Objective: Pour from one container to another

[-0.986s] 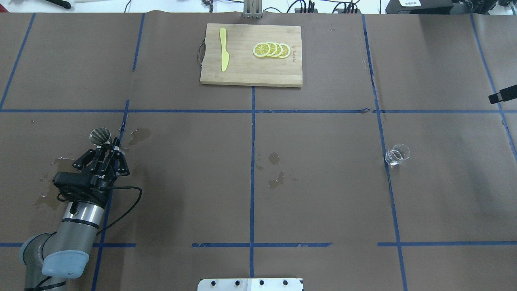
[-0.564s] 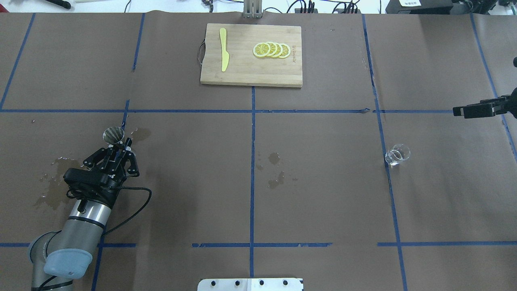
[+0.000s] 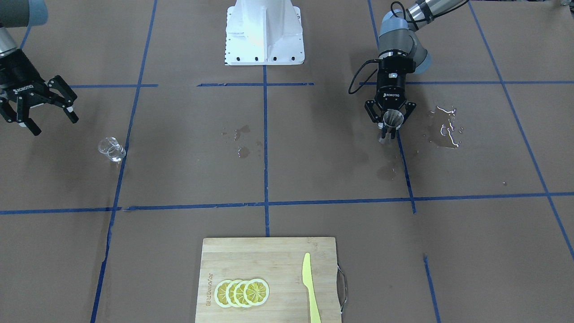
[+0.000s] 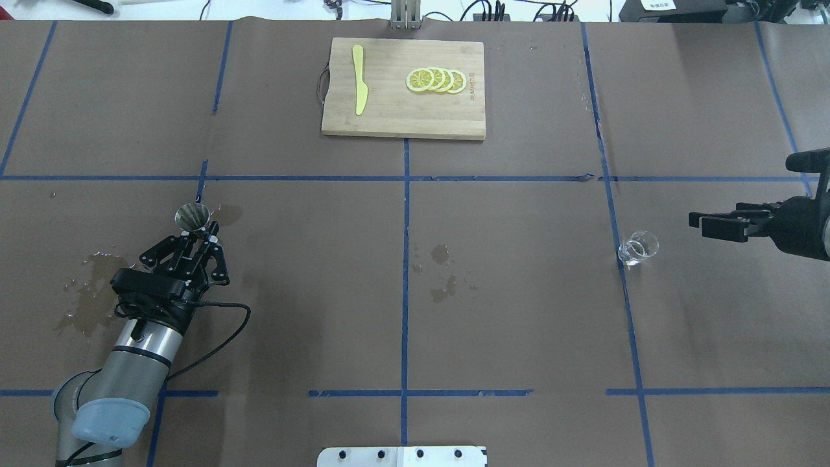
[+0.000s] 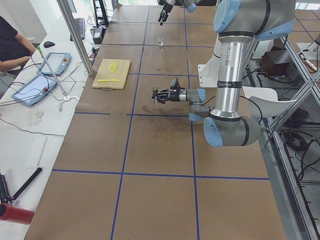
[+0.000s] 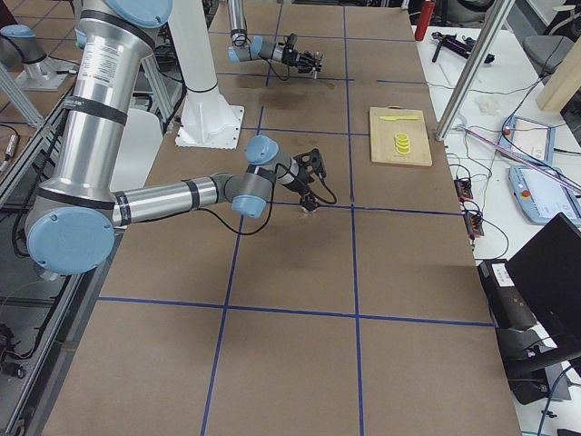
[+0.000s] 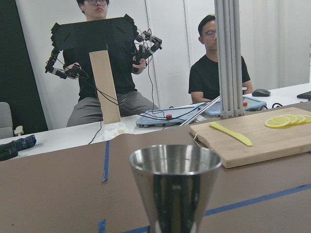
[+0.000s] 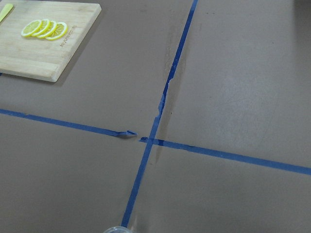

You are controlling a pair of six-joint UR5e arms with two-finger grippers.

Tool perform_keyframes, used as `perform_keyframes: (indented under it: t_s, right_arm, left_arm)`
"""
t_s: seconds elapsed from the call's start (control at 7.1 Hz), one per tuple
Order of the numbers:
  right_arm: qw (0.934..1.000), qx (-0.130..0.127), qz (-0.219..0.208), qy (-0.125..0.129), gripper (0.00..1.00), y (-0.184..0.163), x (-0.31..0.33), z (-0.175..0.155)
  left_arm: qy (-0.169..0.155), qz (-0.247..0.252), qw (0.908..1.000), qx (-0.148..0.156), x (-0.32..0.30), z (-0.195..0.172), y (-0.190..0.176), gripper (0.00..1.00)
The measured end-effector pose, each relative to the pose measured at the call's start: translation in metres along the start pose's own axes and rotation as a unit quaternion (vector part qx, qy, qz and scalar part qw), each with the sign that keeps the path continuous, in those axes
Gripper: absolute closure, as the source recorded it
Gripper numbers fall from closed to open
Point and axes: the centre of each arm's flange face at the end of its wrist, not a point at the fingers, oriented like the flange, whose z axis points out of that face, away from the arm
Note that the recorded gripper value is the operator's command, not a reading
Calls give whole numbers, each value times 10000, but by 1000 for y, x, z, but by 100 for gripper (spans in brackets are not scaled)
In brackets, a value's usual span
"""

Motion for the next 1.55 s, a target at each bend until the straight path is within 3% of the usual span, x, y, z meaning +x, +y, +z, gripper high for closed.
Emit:
perform_keyframes:
  t_s: [0.14, 0.42, 0.7, 0.99, 1.27, 1.55]
  right_arm:
    - [9996, 216, -74, 191, 0, 17, -14, 7]
    - [9938, 886, -259, 613, 0, 66, -51, 26]
    - [9815, 1657, -380, 878, 1, 114, -83, 37]
    - [9678, 2250, -341, 1075, 3, 151, -88, 61]
    - [9526, 2778, -280, 1205, 3, 169, -94, 89]
    - [9428, 3055, -262, 1311, 3, 179, -92, 108]
  left_arm:
    - [-3, 0, 10000, 6, 0, 1, 0, 100]
    - [10, -41, 10000, 21, 3, 2, -1, 100]
    - [80, -227, 9997, 69, 11, 3, -7, 100]
    - [90, -259, 9996, 72, 12, 4, -6, 100]
    - [88, -238, 9997, 60, 12, 4, -3, 100]
    - [90, -247, 9996, 61, 13, 4, -3, 100]
